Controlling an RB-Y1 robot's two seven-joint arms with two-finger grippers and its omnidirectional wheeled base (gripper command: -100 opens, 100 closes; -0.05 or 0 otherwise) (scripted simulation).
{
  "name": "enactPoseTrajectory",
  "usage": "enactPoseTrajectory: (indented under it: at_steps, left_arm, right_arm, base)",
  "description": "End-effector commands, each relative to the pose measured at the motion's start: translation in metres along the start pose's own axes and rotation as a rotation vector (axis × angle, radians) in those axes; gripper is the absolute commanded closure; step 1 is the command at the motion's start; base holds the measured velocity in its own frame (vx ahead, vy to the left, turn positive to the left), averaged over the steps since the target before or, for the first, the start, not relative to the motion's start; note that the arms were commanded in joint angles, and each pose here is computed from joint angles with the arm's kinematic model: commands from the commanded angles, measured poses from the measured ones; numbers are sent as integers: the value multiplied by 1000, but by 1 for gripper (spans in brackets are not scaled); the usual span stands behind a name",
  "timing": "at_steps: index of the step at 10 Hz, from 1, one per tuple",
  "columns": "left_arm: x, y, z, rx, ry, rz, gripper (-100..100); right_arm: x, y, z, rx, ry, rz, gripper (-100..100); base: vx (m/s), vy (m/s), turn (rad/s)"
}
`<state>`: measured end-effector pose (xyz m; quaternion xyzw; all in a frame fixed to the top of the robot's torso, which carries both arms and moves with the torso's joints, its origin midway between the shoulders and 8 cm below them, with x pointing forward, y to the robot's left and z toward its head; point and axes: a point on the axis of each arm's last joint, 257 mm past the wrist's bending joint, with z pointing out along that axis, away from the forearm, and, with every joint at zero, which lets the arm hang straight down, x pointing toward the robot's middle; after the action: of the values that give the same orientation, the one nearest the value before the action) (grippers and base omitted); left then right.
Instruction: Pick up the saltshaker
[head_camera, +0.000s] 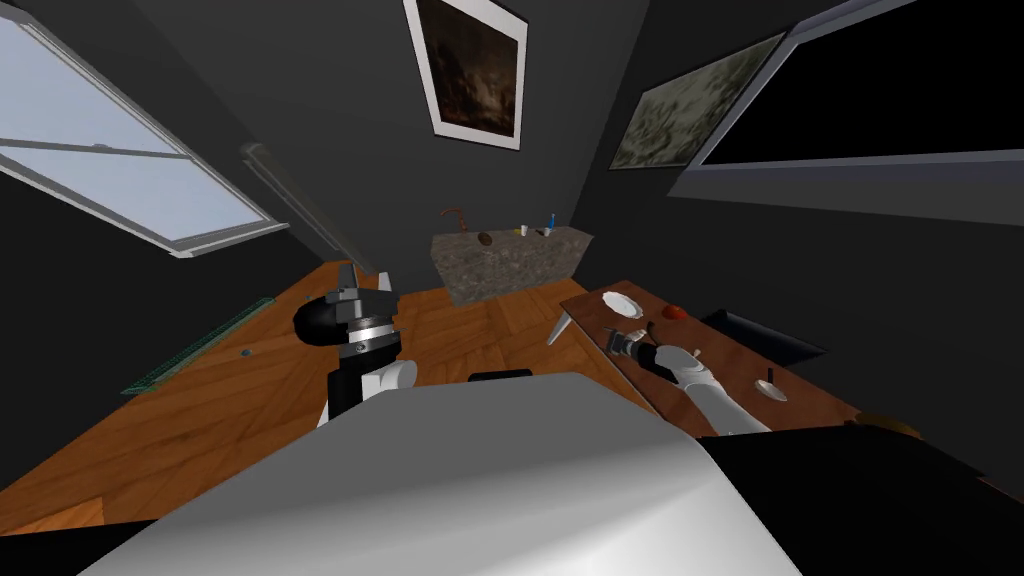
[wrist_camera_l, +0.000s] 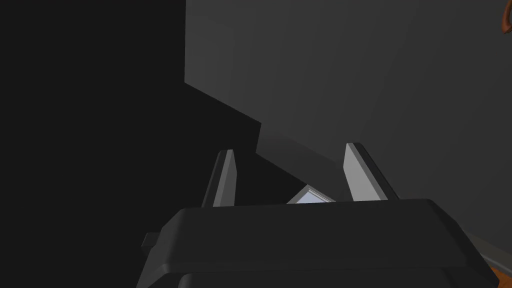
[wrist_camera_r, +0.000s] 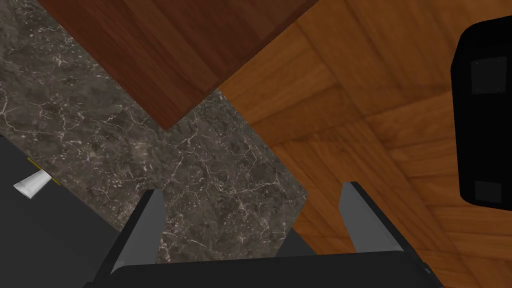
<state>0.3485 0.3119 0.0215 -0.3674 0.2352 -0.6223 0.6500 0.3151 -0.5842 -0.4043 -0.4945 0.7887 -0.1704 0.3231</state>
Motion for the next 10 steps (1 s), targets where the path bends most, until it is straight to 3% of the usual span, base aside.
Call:
enactPoseTrajectory:
  at_steps: [1, 3, 5, 7, 8, 9, 10]
  left_arm:
    - [0, 0, 0, 0, 0, 0, 0]
    - [0, 0, 0, 0, 0, 0, 0]
    - [0, 0, 0, 0, 0, 0, 0]
    - [0, 0, 0, 0, 0, 0, 0]
    - [0, 0, 0, 0, 0, 0, 0]
    - [0, 0, 0, 0, 0, 0, 0]
    - [0, 0, 0, 0, 0, 0, 0]
  right_arm:
    - [31, 8, -10, -37, 73, -62, -100]
    - [70, 23, -24, -90, 161, -104, -100]
    - [79, 30, -27, -104, 181, -97, -100]
    - [131, 49, -56, -185, 301, -161, -100]
    - [137, 54, -60, -200, 317, -168, -100]
    - [161, 65, -77, -241, 371, -188, -100]
    - [163, 66, -78, -250, 376, -198, -100]
  base:
    - [-16, -61, 357]
    - [-20, -64, 267]
    - [-13, -52, 42]
    - [-13, -66, 356]
    - [-17, -88, 227]
    - [-14, -90, 256]
    - [-15, -85, 145]
